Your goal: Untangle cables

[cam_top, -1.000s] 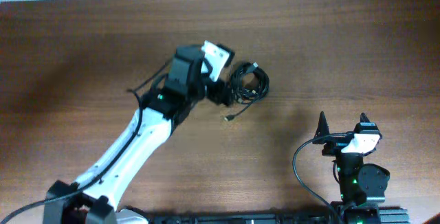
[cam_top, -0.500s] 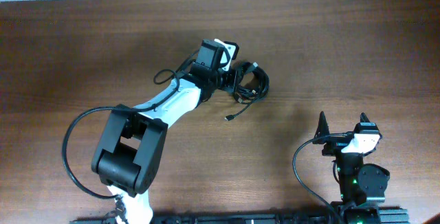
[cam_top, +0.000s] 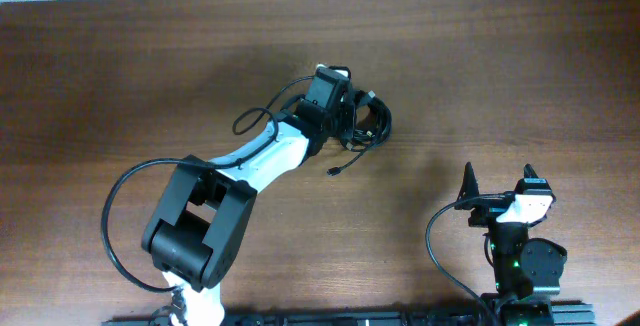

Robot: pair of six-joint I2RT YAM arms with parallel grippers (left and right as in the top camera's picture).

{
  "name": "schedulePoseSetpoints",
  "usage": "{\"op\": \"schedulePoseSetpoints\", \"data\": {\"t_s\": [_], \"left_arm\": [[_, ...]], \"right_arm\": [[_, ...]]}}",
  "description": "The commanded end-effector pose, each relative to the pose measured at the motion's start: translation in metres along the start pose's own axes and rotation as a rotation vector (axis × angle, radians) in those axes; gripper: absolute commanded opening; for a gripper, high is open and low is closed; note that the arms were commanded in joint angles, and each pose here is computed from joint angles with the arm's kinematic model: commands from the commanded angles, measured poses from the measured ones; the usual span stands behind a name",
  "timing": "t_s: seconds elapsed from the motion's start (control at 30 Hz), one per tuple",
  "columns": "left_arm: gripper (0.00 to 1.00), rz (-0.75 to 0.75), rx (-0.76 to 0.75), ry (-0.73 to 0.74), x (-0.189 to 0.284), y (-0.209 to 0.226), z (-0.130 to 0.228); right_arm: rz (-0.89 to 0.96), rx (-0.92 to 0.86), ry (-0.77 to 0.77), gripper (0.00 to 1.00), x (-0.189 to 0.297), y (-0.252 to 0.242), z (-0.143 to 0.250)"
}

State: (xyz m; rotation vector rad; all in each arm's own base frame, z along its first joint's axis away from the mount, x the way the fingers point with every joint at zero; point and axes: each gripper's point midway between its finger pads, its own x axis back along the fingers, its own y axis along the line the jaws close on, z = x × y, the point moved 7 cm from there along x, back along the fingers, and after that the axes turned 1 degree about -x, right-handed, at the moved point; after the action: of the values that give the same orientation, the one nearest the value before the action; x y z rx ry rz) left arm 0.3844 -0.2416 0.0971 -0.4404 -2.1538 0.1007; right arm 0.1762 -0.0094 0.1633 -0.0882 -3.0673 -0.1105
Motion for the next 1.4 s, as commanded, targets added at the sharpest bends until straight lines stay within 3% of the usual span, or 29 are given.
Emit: {"op": "schedulePoseSetpoints", "data": {"t_s": [0.0,0.07,0.27,0.37,0.4,0.5,0.73,0.83,0.93,1.03,1.07,1.1,1.13,1.17,1.37], "left_arm": [[0.44,-0.029,0.044,0.004,-0.008,0.003,0.003],[0.47,-0.035,0.065,0.032,-0.024,0.006,0.014],[0.36,-0.026,0.064,0.034,-0.029,0.006,0.016],[0.03,-0.026,0.064,0.033,-0.029,0.006,0.016],[0.00,-0.025,0.063,0.030,-0.028,0.005,0.015],[0.00,-0.067,0.046,0.027,-0.016,0.009,0.011],[0.00,-0.215,0.057,-0.023,0.073,0.015,-0.013],[0.00,-0.250,0.273,0.026,0.106,0.019,-0.001],[0.00,-0.391,0.742,0.141,0.121,0.030,0.034],[0.01,-0.452,0.861,0.163,0.125,0.034,0.044],[0.14,-0.449,0.862,0.160,0.125,0.033,0.044],[0.36,-0.450,0.860,0.161,0.125,0.033,0.044],[0.77,-0.456,0.858,0.166,0.125,0.034,0.045],[0.99,-0.478,0.853,0.179,0.127,0.036,0.048],[0.99,-0.529,0.504,0.180,0.130,0.047,0.044]], "right_arm": [[0.011,-0.007,0.008,0.99,0.000,-0.001,0.003],[0.011,-0.007,0.008,0.99,0.000,-0.001,0.003],[0.011,-0.007,0.007,0.99,0.000,-0.001,0.003],[0.011,-0.007,0.008,0.99,0.000,-0.001,0.003],[0.011,-0.007,0.008,0.99,0.000,-0.001,0.003],[0.011,-0.007,0.008,0.99,0.000,-0.001,0.003],[0.011,-0.007,0.008,0.99,0.000,-0.001,0.003],[0.011,-0.007,0.008,0.99,0.000,-0.001,0.003],[0.011,-0.007,0.008,0.99,0.000,-0.001,0.003],[0.011,-0.007,0.008,0.99,0.000,-0.001,0.003],[0.011,-0.007,0.008,0.99,0.000,-0.001,0.003],[0.011,-0.007,0.008,0.99,0.000,-0.001,0.003],[0.011,-0.007,0.008,0.99,0.000,-0.001,0.003],[0.011,-0.007,0.008,0.99,0.000,-0.001,0.003],[0.011,-0.007,0.008,0.99,0.000,-0.001,0.003]]}}
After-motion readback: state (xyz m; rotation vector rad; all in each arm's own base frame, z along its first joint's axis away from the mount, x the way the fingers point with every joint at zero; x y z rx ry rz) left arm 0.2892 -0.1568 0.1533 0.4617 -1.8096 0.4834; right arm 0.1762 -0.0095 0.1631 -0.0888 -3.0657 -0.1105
